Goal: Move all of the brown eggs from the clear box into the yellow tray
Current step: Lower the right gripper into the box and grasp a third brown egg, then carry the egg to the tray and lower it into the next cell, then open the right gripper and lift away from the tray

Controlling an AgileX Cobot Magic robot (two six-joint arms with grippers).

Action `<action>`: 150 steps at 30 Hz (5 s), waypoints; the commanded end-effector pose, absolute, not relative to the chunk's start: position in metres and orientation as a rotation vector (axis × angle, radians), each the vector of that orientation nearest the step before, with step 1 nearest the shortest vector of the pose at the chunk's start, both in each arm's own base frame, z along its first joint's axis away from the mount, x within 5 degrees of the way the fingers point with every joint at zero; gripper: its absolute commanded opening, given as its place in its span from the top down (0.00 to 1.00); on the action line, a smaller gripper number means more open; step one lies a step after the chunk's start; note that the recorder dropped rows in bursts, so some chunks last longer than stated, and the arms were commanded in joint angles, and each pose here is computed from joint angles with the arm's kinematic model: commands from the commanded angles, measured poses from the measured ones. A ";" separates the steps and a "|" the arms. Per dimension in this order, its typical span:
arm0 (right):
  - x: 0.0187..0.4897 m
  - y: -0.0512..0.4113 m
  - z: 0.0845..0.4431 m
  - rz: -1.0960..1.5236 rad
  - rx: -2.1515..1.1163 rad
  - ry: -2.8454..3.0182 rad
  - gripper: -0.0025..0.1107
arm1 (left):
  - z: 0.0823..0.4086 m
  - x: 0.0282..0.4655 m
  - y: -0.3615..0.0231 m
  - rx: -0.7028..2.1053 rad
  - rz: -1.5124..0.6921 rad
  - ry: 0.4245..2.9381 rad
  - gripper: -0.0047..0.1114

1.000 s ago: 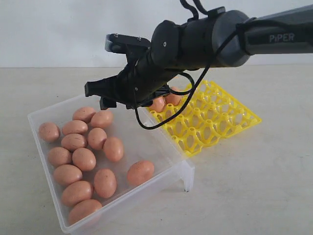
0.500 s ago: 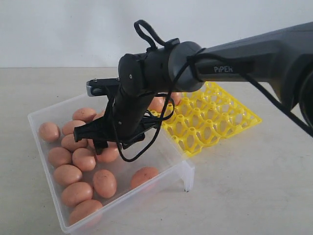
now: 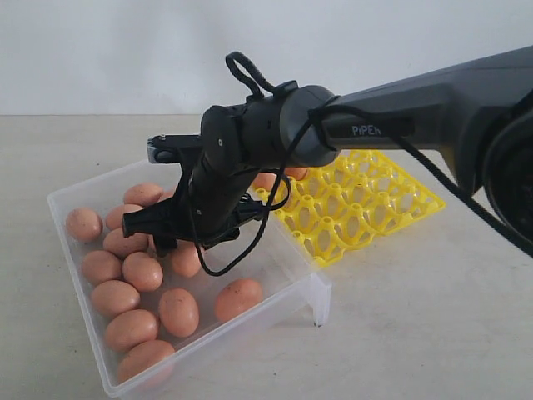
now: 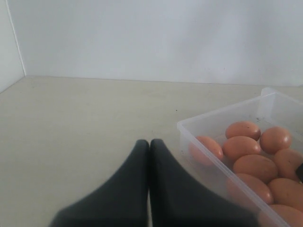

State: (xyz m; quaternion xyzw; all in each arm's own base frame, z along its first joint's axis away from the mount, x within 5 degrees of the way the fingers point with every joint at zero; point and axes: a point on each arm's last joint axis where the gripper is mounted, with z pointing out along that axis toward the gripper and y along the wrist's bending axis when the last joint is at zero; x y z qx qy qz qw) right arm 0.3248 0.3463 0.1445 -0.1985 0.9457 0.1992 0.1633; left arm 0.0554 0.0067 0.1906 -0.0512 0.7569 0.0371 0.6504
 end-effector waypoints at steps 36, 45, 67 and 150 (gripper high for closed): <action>0.271 0.304 0.267 0.463 -0.554 2.139 0.98 | 0.192 0.055 0.006 -0.116 0.078 1.712 1.00; 0.260 0.196 0.269 -0.102 0.051 1.760 0.98 | 0.192 0.055 0.006 -0.116 0.078 1.712 1.00; 0.446 0.074 0.221 0.975 -0.983 1.769 0.98 | 0.192 0.055 0.006 -0.116 0.078 1.712 1.00; 0.306 0.336 0.276 1.112 -1.188 1.747 0.90 | 0.192 0.055 0.006 -0.116 0.078 1.712 1.00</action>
